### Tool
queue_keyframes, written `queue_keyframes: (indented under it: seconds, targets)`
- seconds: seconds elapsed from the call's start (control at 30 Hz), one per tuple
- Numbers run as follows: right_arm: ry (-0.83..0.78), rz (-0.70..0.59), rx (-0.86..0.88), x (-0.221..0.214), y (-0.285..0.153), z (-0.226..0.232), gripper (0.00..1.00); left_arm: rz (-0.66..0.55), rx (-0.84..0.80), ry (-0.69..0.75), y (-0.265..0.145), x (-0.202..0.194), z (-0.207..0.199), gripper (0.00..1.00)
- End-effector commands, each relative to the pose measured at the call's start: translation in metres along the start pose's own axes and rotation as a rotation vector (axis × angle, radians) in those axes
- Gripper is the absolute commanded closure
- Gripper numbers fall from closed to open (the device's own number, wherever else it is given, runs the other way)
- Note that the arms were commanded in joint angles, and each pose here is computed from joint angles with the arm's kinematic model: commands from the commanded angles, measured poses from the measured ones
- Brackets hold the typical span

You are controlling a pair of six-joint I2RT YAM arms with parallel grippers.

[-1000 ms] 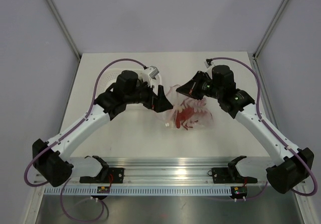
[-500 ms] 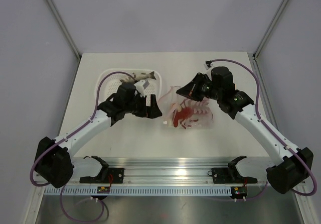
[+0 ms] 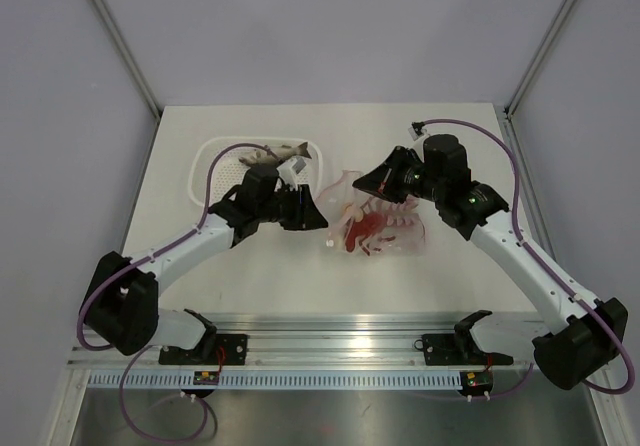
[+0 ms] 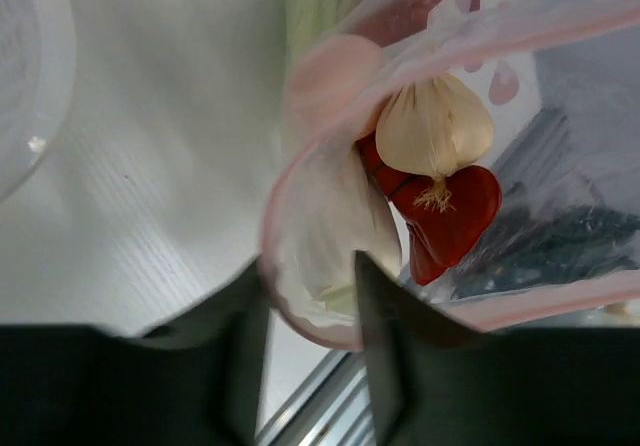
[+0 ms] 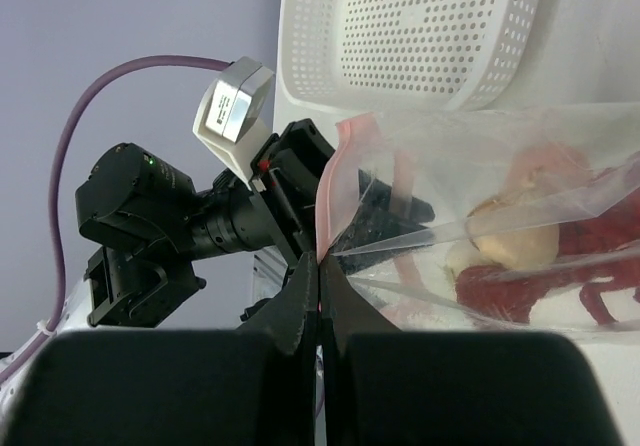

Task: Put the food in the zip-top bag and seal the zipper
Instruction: Adjust the zipper food storage bag at the center of the board.

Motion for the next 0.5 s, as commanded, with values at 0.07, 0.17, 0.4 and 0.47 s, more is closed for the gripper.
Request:
queue_keyframes:
  seconds: [0.07, 0.17, 0.4, 0.47]
  targets:
    - [-0.051, -0.059, 0.008, 0.009, -0.008, 0.007, 1.0, -0.007, -0.143, 0.042, -0.01, 0.011, -0.035, 1.0]
    - [-0.09, -0.06, -0.091, 0.012, -0.013, -0.001, 1.0, -0.015, -0.221, 0.085, -0.028, 0.025, -0.071, 1.0]
    - [-0.264, -0.197, -0.285, 0.055, -0.078, 0.025, 1.0, -0.038, -0.482, 0.136, -0.082, 0.04, -0.156, 1.0]
    - [-0.288, -0.189, -0.294, 0.055, -0.085, 0.027, 1.0, -0.052, -0.494, 0.14, -0.084, 0.041, -0.164, 1.0]
Point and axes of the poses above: each gripper's point midway between its finger pads, its own y axis out along the fingers, its own z axis along the line the jaws close on, x = y × z, the point moved 6 cm from there along -y, back along the fingers, and after that the axes turned 15 degrees about -y, right-handed, at the moved point
